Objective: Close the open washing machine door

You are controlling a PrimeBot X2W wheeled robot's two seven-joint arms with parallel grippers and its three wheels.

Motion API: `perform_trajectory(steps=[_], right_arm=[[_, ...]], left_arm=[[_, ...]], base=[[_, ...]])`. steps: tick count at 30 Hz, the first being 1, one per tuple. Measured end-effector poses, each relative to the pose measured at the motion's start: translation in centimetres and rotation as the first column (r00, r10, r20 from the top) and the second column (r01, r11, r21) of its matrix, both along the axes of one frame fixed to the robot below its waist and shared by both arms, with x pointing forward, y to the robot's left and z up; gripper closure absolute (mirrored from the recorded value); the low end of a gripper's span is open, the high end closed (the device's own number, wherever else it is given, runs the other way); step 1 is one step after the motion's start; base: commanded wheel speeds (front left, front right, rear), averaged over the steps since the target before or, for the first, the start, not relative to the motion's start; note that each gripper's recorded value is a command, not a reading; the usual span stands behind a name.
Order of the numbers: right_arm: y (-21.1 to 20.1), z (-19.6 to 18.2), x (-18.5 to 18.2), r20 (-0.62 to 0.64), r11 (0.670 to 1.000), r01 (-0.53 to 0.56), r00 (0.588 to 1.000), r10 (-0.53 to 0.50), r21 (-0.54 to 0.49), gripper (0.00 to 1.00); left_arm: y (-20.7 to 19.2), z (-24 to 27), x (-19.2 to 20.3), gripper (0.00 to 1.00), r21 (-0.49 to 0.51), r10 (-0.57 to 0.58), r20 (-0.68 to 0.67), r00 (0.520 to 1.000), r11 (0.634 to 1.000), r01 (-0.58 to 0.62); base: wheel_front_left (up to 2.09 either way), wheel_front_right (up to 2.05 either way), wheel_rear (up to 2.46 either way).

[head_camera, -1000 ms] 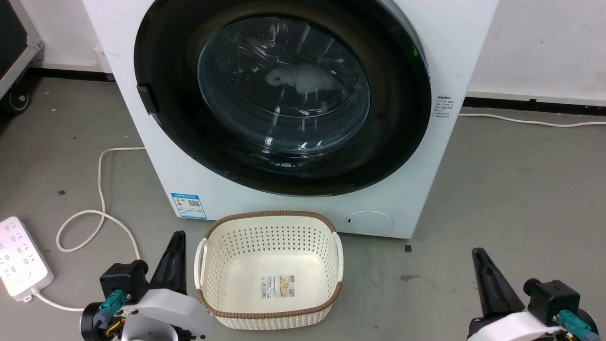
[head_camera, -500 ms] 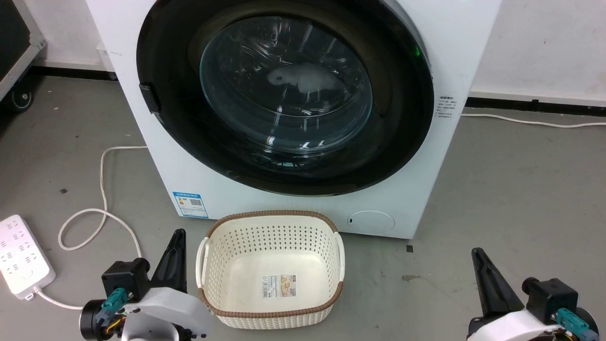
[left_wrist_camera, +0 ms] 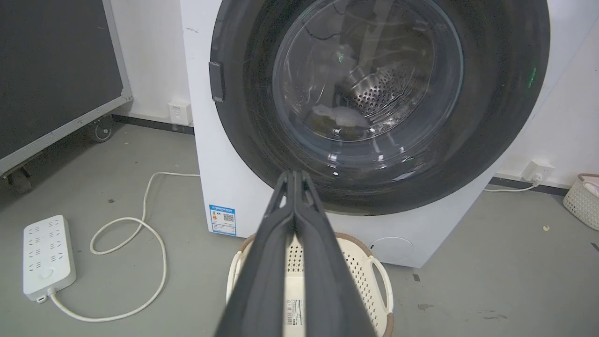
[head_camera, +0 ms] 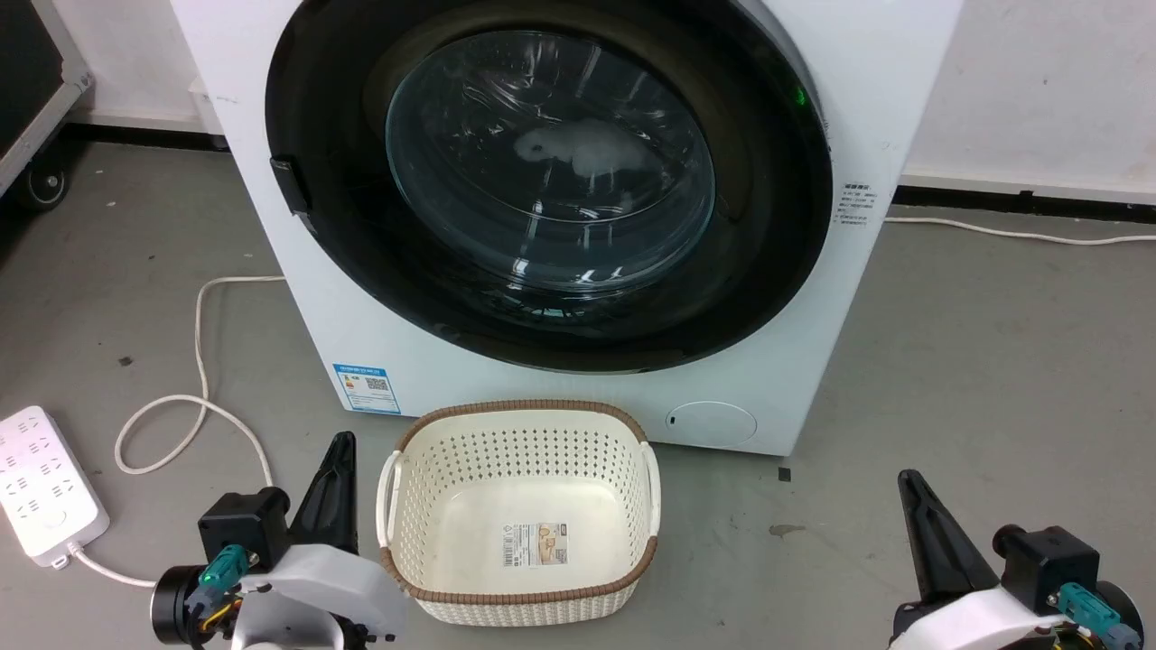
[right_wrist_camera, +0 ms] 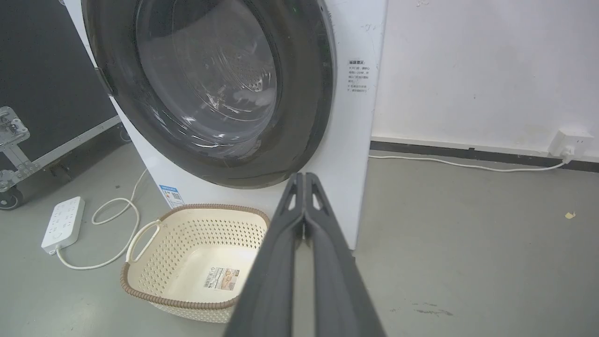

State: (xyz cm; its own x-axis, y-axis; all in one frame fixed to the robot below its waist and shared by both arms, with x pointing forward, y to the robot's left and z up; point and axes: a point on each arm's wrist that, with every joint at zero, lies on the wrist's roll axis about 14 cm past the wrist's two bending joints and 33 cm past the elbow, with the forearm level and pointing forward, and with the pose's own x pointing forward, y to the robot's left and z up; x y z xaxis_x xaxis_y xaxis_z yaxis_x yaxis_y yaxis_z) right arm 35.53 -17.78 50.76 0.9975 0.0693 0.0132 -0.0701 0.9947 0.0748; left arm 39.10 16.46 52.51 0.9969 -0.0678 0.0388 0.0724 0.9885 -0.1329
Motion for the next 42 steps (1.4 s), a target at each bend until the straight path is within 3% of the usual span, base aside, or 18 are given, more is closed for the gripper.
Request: perform_trajectory(steps=[42], right_arm=[[0.81,0.41,0.50,-0.017,0.998,-0.029,0.999,0.029,-0.049,1.00]], left_arm=[[0.43,0.15,-0.72,1.00,0.082,0.020,-0.009,1.000,0.996,-0.019]], base=[[0.00,0.00,0.00]])
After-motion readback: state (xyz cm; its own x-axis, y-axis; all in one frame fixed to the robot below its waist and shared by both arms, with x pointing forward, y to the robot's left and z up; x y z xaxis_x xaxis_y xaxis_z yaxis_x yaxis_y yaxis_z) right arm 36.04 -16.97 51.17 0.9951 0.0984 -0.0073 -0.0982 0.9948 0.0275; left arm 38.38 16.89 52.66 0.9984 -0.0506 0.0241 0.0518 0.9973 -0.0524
